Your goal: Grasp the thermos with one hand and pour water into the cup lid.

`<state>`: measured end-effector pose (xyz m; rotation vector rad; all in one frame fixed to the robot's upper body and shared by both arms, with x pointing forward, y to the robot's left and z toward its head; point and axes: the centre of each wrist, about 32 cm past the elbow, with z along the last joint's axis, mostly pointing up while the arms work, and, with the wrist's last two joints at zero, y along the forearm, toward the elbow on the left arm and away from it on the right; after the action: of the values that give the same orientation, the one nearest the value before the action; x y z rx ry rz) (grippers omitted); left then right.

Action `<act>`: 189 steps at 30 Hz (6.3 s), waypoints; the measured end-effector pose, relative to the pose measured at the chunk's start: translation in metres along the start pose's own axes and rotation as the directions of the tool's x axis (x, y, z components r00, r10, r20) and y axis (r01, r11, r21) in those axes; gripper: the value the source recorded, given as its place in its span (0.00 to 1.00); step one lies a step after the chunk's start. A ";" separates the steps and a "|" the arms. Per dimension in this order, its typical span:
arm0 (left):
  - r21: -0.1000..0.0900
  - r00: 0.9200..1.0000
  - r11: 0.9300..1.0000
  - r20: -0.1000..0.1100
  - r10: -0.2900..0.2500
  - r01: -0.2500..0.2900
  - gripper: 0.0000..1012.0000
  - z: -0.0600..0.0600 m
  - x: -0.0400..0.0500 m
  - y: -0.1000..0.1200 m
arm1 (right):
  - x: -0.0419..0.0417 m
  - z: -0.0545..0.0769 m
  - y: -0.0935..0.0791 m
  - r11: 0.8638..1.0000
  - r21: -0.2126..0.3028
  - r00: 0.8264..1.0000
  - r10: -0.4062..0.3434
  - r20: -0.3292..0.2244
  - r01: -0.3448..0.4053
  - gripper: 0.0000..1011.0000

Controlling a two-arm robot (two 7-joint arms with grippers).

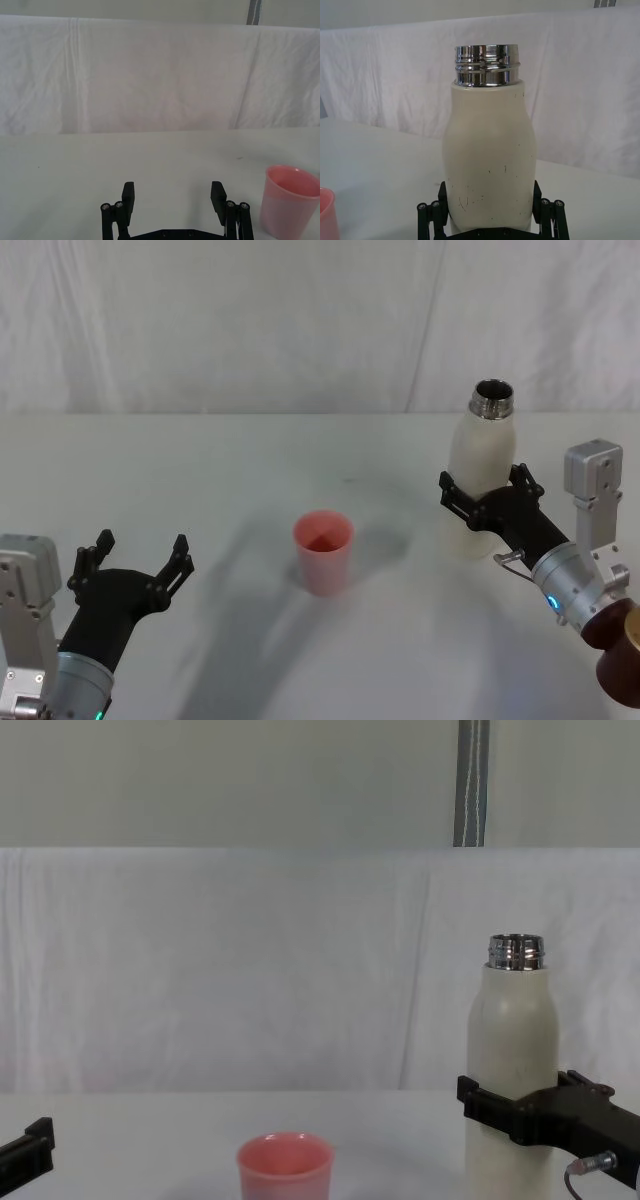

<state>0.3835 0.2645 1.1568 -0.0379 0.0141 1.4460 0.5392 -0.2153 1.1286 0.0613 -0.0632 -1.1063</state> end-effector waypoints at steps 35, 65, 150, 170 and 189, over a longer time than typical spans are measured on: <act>0.000 1.000 1.000 0.000 0.000 0.000 0.99 0.000 0.0000 0.000 | -0.0006 0.004 0.000 1.000 0.007 1.000 -0.007 -0.012 0.007 0.94; 0.000 1.000 1.000 0.000 0.000 0.000 0.99 0.000 0.0000 0.000 | 0.0004 0.004 0.001 1.000 0.000 1.000 -0.008 -0.013 0.008 0.94; 0.000 1.000 1.000 0.000 0.000 0.000 0.99 0.000 0.0000 0.000 | -0.0118 0.005 -0.028 1.000 -0.006 0.998 -0.015 -0.055 0.015 0.99; 0.000 1.000 1.000 0.000 0.000 0.000 0.99 0.000 0.0000 0.000 | -0.0184 0.006 -0.039 1.000 -0.009 0.998 -0.015 -0.059 0.014 0.99; 0.000 1.000 1.000 0.000 0.000 0.000 0.99 0.000 0.0000 0.000 | -0.0272 0.010 -0.058 0.999 -0.007 0.998 -0.032 -0.054 0.032 0.99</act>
<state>0.3835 0.2645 1.1568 -0.0380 0.0141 1.4460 0.4750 -0.2168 1.1334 0.0869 -0.0103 -1.1364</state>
